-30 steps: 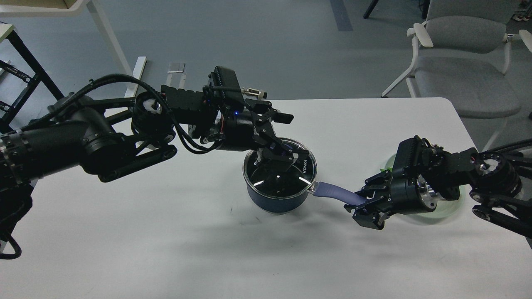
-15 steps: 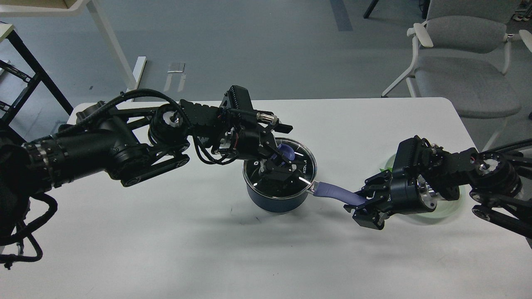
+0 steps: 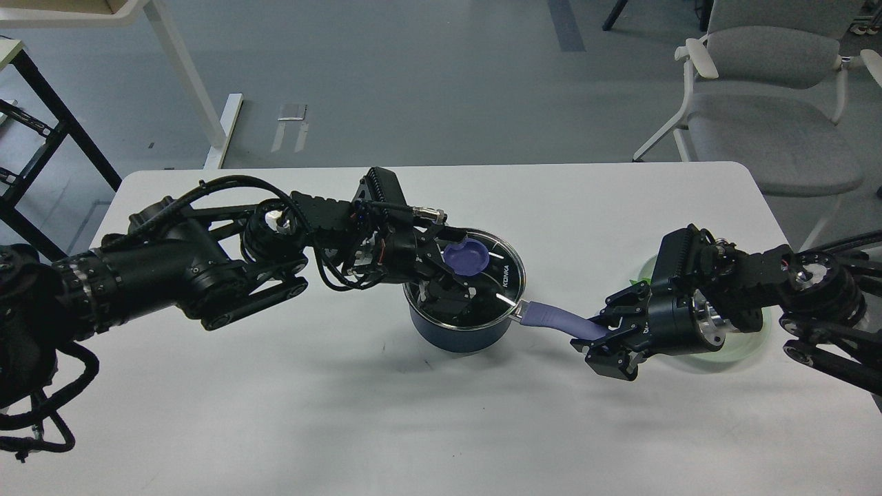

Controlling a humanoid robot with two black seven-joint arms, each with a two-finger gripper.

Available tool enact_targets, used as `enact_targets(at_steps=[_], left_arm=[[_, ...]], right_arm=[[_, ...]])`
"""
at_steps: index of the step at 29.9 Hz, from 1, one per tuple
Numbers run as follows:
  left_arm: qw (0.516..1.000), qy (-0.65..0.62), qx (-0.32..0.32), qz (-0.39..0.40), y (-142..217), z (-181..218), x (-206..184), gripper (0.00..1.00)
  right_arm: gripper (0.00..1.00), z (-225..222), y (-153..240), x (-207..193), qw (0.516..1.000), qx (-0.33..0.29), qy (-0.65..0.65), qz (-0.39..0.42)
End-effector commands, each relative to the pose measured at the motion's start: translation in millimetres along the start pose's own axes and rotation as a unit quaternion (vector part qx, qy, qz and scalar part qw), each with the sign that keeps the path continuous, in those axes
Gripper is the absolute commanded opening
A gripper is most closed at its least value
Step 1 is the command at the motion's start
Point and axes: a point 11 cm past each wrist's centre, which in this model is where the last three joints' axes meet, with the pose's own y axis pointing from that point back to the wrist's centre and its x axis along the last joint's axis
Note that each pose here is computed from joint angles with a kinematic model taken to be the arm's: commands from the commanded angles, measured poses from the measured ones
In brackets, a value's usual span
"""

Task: Open pot lid
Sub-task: 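Reach the left gripper over the pot and grasp the purple lid knob, then lift the glass lid off the pot with the left gripper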

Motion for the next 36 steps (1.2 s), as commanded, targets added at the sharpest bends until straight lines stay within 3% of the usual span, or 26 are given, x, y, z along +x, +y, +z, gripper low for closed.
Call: enact_targets(at_steps=[1, 2, 5, 9, 17, 22, 29, 36], left_arm=[[1.0, -0.001, -0.004, 0.002, -2.8, 2.6, 1.6, 0.73], [1.0, -0.002, -0.006, 0.004, -4.4, 4.1, 2.7, 0.65], [1.0, -0.009, -0.008, 0.014, -5.5, 5.4, 4.7, 0.57], [1.0, -0.015, -0.008, 0.02, -5.4, 5.5, 6.2, 0.33], [0.999, -0.03, -0.011, 0.033, 1.2, 5.2, 21.9, 0.32], [0.998, -0.034, 0.001, 0.044, 31.6, -5.3, 32.7, 0.33], [0.998, -0.003, 0.052, 0.04, 106.8, -28.6, 9.9, 0.34], [0.989, 0.039, 0.137, 0.036, 186.4, -46.8, -55.7, 0.34]], right_arm=[[0.31, 0.1, 0.2, -0.6, 1.0, 0.0, 0.0, -0.001], [0.31, 0.1, 0.2, -0.6, 1.0, 0.0, 0.0, -0.001], [0.31, 0.1, 0.2, -0.6, 1.0, 0.0, 0.0, -0.001], [0.31, 0.0, 0.2, -0.5, 1.0, 0.0, -0.001, 0.0], [0.31, 0.3, 0.6, -0.8, 1.0, 0.0, -0.002, 0.0], [0.31, 0.8, 1.3, -0.6, 1.0, -0.001, -0.002, 0.0], [0.31, 0.6, 1.1, -1.2, 1.0, -0.001, -0.003, 0.0], [0.31, 0.6, 1.1, -1.2, 1.0, -0.001, -0.003, 0.0]])
